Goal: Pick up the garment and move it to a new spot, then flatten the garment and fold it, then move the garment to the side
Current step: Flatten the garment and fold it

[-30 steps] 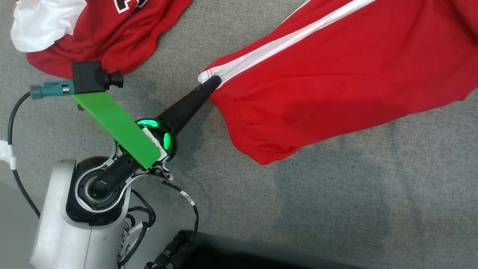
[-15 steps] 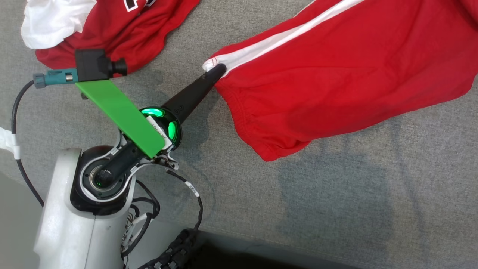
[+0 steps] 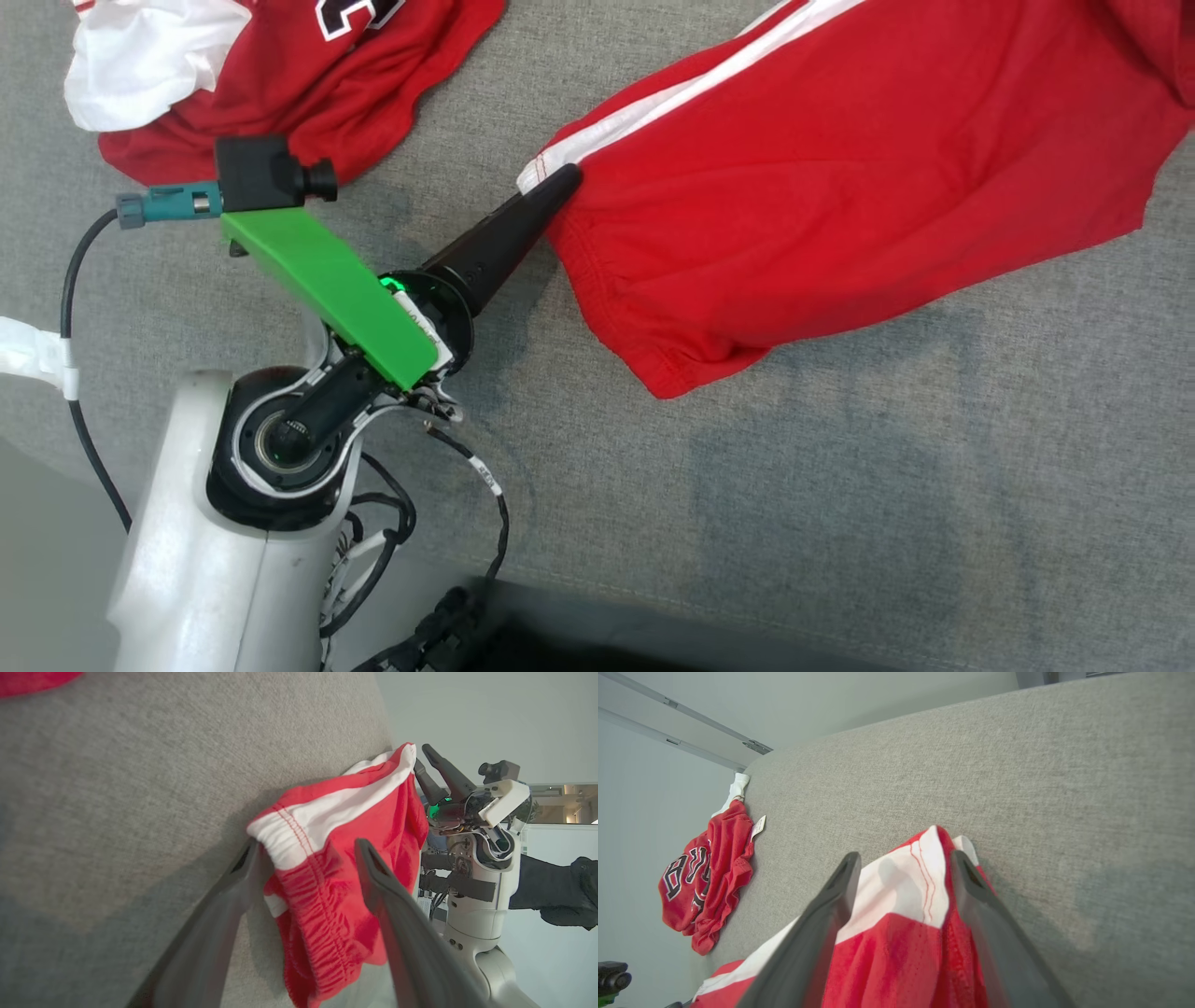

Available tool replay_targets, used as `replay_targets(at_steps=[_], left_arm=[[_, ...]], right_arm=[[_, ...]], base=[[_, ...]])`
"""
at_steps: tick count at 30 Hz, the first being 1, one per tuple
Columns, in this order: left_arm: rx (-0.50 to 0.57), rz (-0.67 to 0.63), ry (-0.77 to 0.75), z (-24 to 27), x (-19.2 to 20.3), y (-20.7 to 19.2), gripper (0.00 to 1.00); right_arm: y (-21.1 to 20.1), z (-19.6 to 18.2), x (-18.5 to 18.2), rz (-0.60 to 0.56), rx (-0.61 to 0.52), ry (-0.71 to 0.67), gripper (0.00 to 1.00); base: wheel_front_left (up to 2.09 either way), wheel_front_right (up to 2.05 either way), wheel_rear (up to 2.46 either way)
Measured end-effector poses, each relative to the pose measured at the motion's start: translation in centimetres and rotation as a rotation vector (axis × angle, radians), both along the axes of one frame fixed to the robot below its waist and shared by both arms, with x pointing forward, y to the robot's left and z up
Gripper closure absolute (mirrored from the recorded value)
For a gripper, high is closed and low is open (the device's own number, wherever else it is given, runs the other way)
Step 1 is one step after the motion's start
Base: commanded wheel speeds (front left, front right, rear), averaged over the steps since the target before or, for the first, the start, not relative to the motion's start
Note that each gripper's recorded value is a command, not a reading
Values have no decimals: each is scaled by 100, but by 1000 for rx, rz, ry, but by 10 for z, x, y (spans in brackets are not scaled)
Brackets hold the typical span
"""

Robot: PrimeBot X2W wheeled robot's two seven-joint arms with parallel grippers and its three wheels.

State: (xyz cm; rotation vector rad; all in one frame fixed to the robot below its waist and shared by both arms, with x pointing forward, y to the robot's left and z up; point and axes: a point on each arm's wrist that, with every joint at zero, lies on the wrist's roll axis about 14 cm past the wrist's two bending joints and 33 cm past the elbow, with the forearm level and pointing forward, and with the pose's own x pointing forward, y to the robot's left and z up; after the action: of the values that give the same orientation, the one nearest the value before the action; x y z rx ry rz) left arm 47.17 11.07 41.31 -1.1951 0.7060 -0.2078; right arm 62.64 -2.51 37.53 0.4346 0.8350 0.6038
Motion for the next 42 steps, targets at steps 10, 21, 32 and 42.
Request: replay_targets(at_steps=[10, 21, 32, 42], left_arm=[[262, 31, -103, 13, 2, 30, 0], [514, 119, -409, 74, -11, 55, 0], [659, 162, -470, 82, -64, 63, 0], [486, 79, -416, 68, -87, -3, 0]], right_arm=[[-6, 37, -4, -29, -10, -104, 0], [-66, 113, -6, -173, -124, -500, 0], [-68, 85, -89, -201, -142, -455, 0], [-50, 70, -123, -178, -100, -377, 0]], base=[[0, 0, 0], [0, 0, 0], [0, 0, 0], [0, 0, 0]])
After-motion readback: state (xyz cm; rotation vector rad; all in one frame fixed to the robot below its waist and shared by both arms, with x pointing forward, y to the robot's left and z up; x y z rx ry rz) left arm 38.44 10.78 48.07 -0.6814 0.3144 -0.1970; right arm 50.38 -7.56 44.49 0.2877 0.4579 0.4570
